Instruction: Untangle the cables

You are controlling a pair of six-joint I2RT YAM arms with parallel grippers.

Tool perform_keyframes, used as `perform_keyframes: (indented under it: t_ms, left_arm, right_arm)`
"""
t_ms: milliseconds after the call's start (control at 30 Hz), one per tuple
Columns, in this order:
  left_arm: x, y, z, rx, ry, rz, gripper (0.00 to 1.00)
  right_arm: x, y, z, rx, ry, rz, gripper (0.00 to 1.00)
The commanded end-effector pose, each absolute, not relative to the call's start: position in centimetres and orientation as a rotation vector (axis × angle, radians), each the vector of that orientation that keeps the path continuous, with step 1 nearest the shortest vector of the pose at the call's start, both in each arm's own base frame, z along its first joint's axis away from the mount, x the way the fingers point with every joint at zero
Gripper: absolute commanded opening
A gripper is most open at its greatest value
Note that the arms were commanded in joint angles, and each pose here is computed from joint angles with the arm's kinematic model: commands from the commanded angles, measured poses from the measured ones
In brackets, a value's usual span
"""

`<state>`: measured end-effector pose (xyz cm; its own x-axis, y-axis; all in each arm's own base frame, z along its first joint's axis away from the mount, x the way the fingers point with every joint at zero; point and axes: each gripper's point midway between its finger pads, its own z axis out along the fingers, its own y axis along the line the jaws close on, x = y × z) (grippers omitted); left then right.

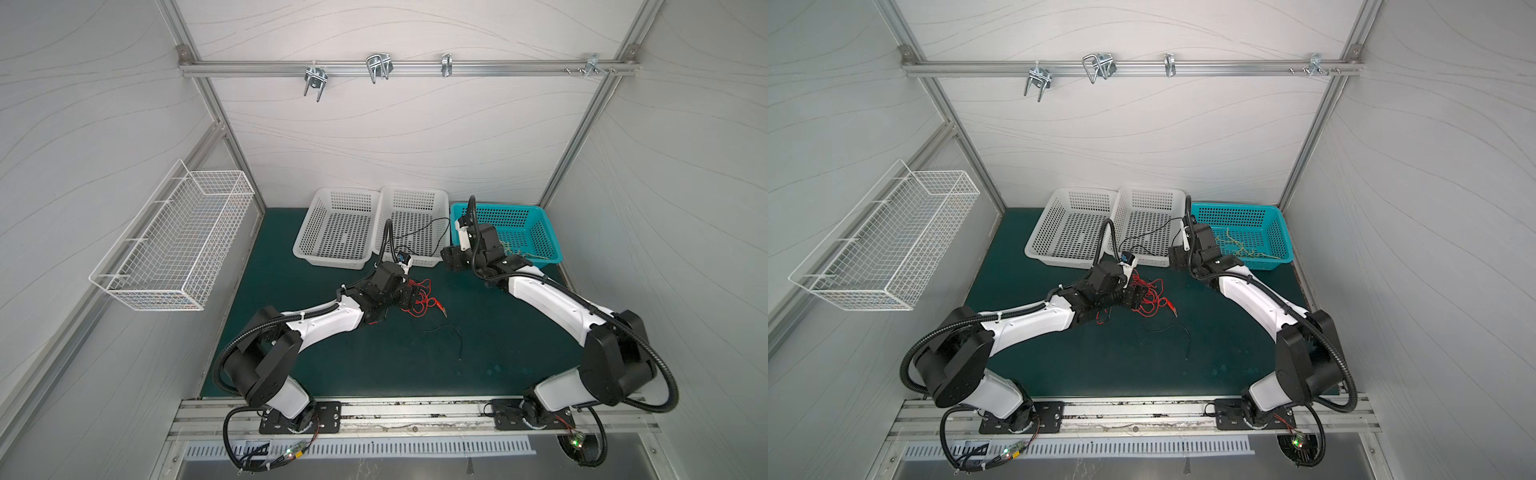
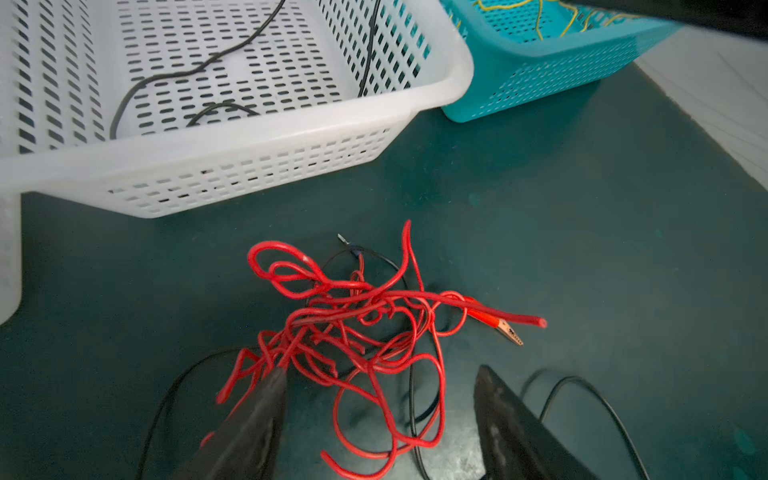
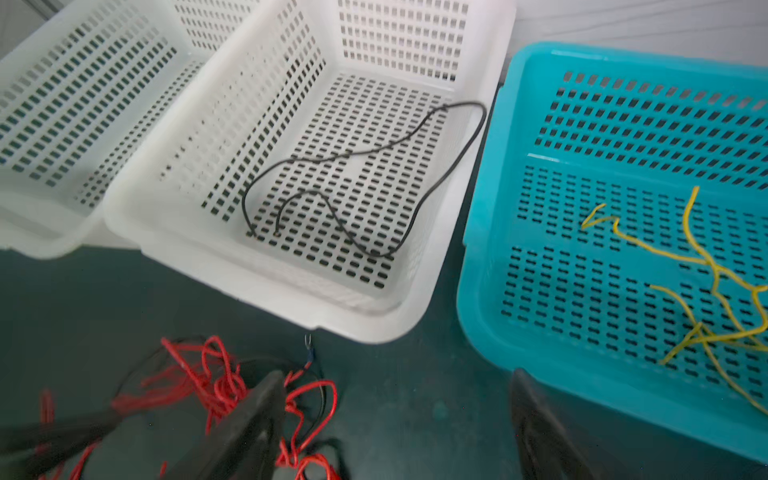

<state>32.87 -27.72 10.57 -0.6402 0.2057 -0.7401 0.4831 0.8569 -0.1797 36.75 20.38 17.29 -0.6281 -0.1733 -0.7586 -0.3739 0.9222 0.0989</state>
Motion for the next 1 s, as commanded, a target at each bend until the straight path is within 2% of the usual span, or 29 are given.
perform_keyframes:
  t_ms: [0,167,300,533,833,967]
  left_arm:
    - [34.0,-28.5,11.0,0.502,2.26,-0.458,0.71]
    - [34.9,-28.4,9.6,0.469,2.295,-0.409,0.7]
    - [35.4,-28.2,8.9,0.444,2.303,-0.377,0.65]
    - [36.1,-27.5,7.9,0.392,2.331,-0.326,0.59]
    - [36.7,-26.7,7.4,0.322,2.359,-0.352,0.56]
    - [36.7,-26.6,7.4,0.316,2.368,-0.354,0.56]
  right_arm:
    - [33.0,21.9,16.5,-0.497,2.276,0.436,0.78]
    - [28.8,23.8,14.8,-0.606,2.301,0.493,0.75]
    - [26.0,25.2,13.6,-0.71,2.314,0.546,0.75]
    - [22.3,25.1,9.7,-0.821,2.421,0.543,0.74]
    - [20.5,24.4,6.0,-0.807,2.496,0.556,0.71]
    - [20.7,24.2,4.4,-0.803,2.532,0.514,0.66]
